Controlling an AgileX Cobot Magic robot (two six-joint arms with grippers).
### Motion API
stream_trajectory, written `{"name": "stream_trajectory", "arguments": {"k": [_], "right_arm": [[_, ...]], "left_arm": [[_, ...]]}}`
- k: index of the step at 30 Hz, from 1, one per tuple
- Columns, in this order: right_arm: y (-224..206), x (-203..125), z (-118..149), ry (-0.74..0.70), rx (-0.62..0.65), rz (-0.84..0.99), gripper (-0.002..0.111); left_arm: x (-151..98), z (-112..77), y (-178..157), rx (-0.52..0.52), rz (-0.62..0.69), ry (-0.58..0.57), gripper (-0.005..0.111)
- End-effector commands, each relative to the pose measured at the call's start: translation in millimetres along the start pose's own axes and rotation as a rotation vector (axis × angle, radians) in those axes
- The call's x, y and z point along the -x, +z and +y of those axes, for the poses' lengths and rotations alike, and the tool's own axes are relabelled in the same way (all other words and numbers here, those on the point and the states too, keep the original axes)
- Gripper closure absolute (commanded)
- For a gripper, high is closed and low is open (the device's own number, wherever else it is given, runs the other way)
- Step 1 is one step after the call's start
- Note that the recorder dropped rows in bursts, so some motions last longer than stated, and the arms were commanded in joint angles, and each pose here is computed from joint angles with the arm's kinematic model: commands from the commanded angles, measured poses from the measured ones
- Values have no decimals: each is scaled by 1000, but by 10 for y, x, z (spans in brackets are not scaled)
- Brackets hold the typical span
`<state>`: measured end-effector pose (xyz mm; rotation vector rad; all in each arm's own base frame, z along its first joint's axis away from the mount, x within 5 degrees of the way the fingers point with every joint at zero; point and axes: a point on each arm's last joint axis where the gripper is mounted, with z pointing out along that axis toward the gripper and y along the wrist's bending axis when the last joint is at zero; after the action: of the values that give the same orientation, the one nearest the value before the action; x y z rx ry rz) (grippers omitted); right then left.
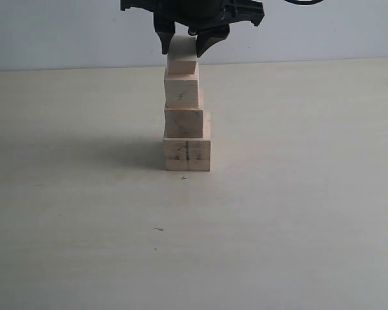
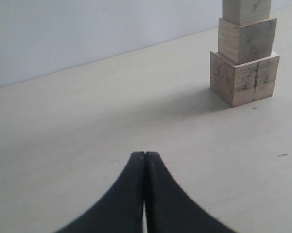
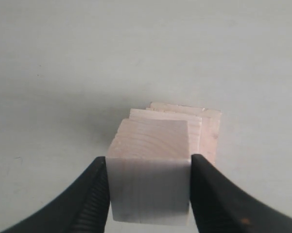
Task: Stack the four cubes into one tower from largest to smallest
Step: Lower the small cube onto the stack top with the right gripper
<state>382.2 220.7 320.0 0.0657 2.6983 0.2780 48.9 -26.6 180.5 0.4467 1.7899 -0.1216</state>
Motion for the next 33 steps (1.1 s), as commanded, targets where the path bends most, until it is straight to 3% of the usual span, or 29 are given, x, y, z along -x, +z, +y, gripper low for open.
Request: {"name": "stream_trajectory", "arguments": {"k": [1,10,24,33], "right_arm": [[-10,9,-14,-12,-7,-9,66],[-10,9,-14,-12,-7,-9,57],[-10,11,-13,-16,-6,-11,56],[4,79,35,-152,38,-88,56]], "left_arm": [[10,-2,-7,-3,-9,2,107],[10,-2,-7,-3,-9,2,107],[10,-2,-7,-3,-9,2,107],[10,-2,-7,-3,-9,2,107]]}}
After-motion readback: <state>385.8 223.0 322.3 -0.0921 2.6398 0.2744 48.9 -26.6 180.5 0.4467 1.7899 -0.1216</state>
